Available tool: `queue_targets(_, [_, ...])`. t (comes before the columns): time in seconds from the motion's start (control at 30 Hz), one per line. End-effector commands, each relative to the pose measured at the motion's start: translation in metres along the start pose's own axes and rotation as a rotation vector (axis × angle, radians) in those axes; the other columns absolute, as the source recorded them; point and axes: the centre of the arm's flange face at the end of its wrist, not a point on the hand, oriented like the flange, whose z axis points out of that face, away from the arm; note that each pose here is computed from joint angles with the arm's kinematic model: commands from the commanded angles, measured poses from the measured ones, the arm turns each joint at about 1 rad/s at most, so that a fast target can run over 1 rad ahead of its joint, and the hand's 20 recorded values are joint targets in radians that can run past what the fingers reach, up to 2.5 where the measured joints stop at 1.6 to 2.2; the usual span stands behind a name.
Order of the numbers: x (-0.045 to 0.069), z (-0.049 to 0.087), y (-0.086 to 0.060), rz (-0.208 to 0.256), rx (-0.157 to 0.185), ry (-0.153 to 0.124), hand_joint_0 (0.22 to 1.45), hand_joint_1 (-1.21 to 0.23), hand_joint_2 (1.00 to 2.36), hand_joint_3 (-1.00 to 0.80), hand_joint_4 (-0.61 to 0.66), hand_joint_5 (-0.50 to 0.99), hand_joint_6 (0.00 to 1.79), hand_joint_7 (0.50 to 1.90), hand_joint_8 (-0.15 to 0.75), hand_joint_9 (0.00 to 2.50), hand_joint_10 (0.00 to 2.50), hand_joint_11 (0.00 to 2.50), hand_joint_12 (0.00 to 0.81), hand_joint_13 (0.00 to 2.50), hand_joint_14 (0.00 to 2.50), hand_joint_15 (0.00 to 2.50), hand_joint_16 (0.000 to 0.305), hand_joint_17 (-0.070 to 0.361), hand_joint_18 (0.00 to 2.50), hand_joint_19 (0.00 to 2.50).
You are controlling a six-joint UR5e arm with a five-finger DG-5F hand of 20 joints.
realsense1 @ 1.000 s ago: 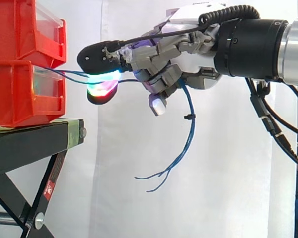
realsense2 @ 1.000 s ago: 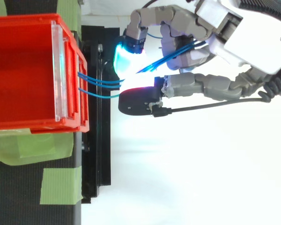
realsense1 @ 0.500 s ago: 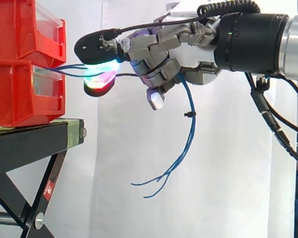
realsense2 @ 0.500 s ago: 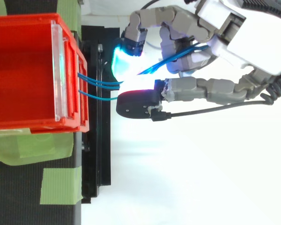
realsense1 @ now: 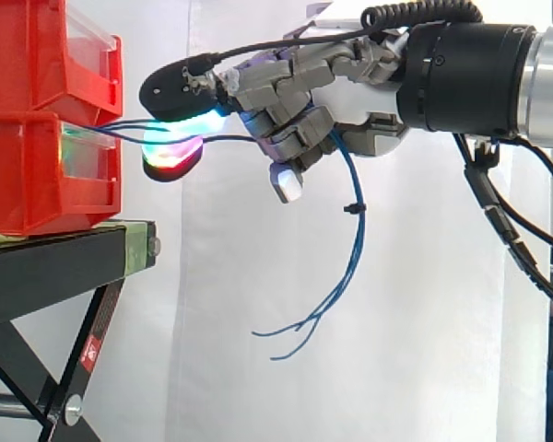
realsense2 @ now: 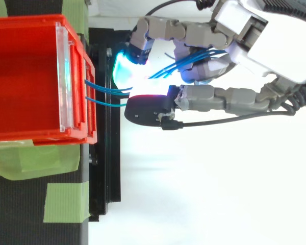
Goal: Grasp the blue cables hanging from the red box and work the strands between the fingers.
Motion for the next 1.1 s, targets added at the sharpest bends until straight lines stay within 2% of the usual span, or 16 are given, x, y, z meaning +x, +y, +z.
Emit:
queue_targets(0.0, [0.0001,0.0,0.0003,0.0,-0.002,0.002,1.12,-0.63,1.01,0.17,0.23,0.59,0.02,1.37,0.427,0.72,2.5,2.47,0.519,1.01,2.5,1.64,0.06,0.134,1.38,0.82])
queue_targets(0.13, [0.0007,-0.0003,0.0005,0.0,-0.006,0.009,1.05,-0.62,1.01,0.22,0.22,0.57,0.09,1.49,0.427,0.72,2.5,2.47,0.519,1.01,2.5,1.64,0.06,0.134,1.38,0.82])
queue_targets(0.2, [0.0,0.0,-0.0001,0.001,-0.005,0.008,0.96,-0.64,1.0,0.25,0.26,0.49,0.18,1.4,0.427,0.72,2.5,2.47,0.519,1.01,2.5,1.64,0.06,0.134,1.38,0.82])
queue_targets(0.23, [0.0,0.0,-0.0001,0.001,-0.005,0.008,0.85,-0.67,1.15,0.13,0.28,0.46,0.25,1.37,0.427,0.72,2.5,2.47,0.519,1.01,2.5,1.64,0.06,0.134,1.38,0.82])
queue_targets(0.27, [0.0,0.0,-0.0001,0.001,-0.005,0.008,0.82,-0.69,1.16,0.07,0.28,0.4,0.4,1.3,0.427,0.72,2.5,2.47,0.519,1.01,2.5,1.64,0.06,0.134,1.38,0.82])
queue_targets(0.33, [0.0,0.0,-0.0001,0.001,-0.005,0.008,0.87,-0.73,1.0,0.12,0.24,0.28,0.69,1.21,0.427,0.72,2.5,2.47,0.519,1.01,2.5,1.64,0.06,0.134,1.38,0.82])
queue_targets(0.47, [-0.0007,0.0003,-0.0007,0.006,-0.004,0.007,1.08,-0.75,1.0,0.21,0.16,0.07,1.2,1.06,0.427,0.72,2.5,2.47,0.519,1.01,2.5,1.64,0.06,0.134,1.38,0.82])
queue_targets(0.57, [-0.0007,0.0002,-0.0009,0.006,-0.003,0.008,0.92,-0.76,1.19,0.13,0.26,0.09,1.26,1.04,0.427,0.72,2.5,2.47,0.519,1.01,2.5,1.64,0.06,0.134,1.38,0.82])
queue_targets(0.6, [-0.0007,0.0002,-0.0009,0.008,-0.003,0.008,0.79,-0.73,1.19,0.01,0.27,0.09,1.22,1.02,0.427,0.72,2.5,2.47,0.519,1.01,2.5,1.64,0.06,0.134,1.38,0.82])
queue_targets(0.63, [-0.0007,0.0002,-0.0009,0.008,-0.003,0.008,0.78,-0.69,1.0,-0.06,0.27,0.1,1.18,1.03,0.427,0.72,2.5,2.47,0.519,1.01,2.5,1.64,0.06,0.134,1.38,0.82])
queue_targets(0.73, [-0.0007,0.0002,-0.0009,0.008,-0.003,0.008,0.83,-0.64,1.01,-0.22,0.23,0.23,0.92,1.14,0.427,0.72,2.5,2.47,0.519,1.01,2.5,1.64,0.06,0.134,1.38,0.82])
queue_targets(0.77, [-0.0007,0.0002,-0.0009,0.008,-0.003,0.008,0.86,-0.62,1.01,-0.17,0.25,0.28,0.75,1.19,0.427,0.72,2.5,2.47,0.519,1.01,2.5,1.64,0.06,0.134,1.38,0.82])
queue_targets(0.8, [-0.0014,0.0005,-0.0015,0.008,-0.002,0.006,0.96,-0.57,1.01,0.01,0.26,0.36,0.3,1.34,0.427,0.72,2.5,2.47,0.519,1.01,2.5,1.64,0.06,0.134,1.38,0.82])
queue_targets(0.87, [-0.0019,0.0005,-0.0007,0.009,-0.004,0.007,1.06,-0.58,1.01,0.11,0.29,0.46,0.0,1.44,0.427,0.72,2.5,2.47,0.519,1.01,2.5,1.64,0.06,0.134,1.38,0.82])
queue_targets(1.0, [-0.0012,0.0005,-0.0012,0.008,-0.004,0.009,1.17,-0.6,1.01,0.08,0.3,0.6,0.01,1.45,0.427,0.72,2.5,2.47,0.519,1.01,2.5,1.64,0.06,0.134,1.38,0.82])
queue_targets(1.07, [-0.0018,0.0005,-0.0006,0.009,-0.005,0.008,1.12,-0.63,1.01,0.11,0.33,0.62,0.01,1.44,0.427,0.72,2.5,2.47,0.519,1.01,2.5,1.64,0.06,0.134,1.38,0.82])
